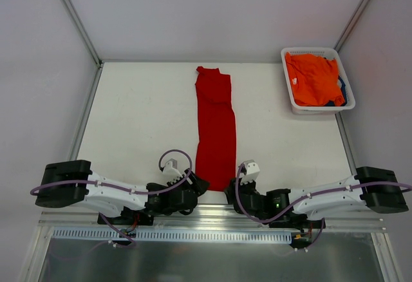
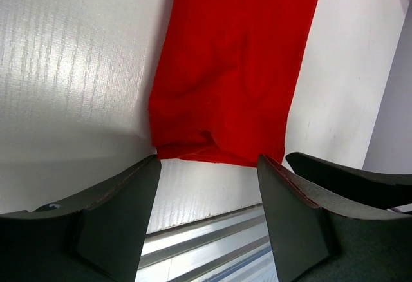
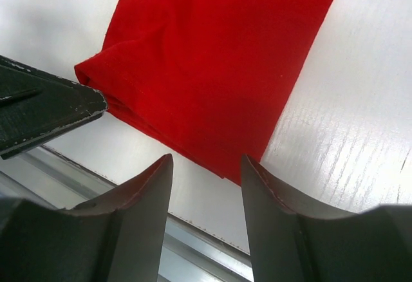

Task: Fold and stack the t-shirts
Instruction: Fold the tshirt

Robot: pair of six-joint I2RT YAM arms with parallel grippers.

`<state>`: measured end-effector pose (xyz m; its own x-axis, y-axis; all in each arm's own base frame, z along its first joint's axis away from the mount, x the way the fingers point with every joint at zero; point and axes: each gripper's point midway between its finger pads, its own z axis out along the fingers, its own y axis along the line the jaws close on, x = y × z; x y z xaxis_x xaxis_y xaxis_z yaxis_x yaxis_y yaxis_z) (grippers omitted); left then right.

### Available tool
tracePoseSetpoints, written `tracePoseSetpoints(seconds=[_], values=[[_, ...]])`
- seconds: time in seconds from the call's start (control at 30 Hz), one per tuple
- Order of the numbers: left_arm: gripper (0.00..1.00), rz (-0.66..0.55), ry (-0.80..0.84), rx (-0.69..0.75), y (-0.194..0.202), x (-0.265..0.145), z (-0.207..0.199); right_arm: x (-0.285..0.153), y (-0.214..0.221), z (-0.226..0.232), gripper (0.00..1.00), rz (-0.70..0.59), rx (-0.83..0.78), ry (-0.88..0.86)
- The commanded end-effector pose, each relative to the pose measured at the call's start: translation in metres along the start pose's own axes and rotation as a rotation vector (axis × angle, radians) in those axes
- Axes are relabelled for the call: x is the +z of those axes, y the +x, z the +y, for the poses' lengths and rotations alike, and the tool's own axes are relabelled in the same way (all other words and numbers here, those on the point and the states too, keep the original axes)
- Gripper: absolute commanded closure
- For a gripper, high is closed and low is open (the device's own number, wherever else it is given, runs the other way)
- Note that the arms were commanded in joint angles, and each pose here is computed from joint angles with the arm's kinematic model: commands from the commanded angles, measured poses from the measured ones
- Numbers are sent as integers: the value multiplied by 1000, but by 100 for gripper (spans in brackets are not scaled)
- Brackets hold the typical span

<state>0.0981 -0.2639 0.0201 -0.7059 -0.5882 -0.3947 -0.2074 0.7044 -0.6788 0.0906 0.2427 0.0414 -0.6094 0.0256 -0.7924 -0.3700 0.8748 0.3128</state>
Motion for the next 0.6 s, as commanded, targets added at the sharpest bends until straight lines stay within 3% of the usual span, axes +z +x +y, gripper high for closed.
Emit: tracePoseSetpoints(seconds=[0.0, 0.57], values=[[34, 13, -379, 320, -16, -12, 125, -2, -3, -6, 51, -24, 22, 10], [34, -2, -427, 314, -19, -14, 131, 8, 21, -6, 51, 17, 53, 4]])
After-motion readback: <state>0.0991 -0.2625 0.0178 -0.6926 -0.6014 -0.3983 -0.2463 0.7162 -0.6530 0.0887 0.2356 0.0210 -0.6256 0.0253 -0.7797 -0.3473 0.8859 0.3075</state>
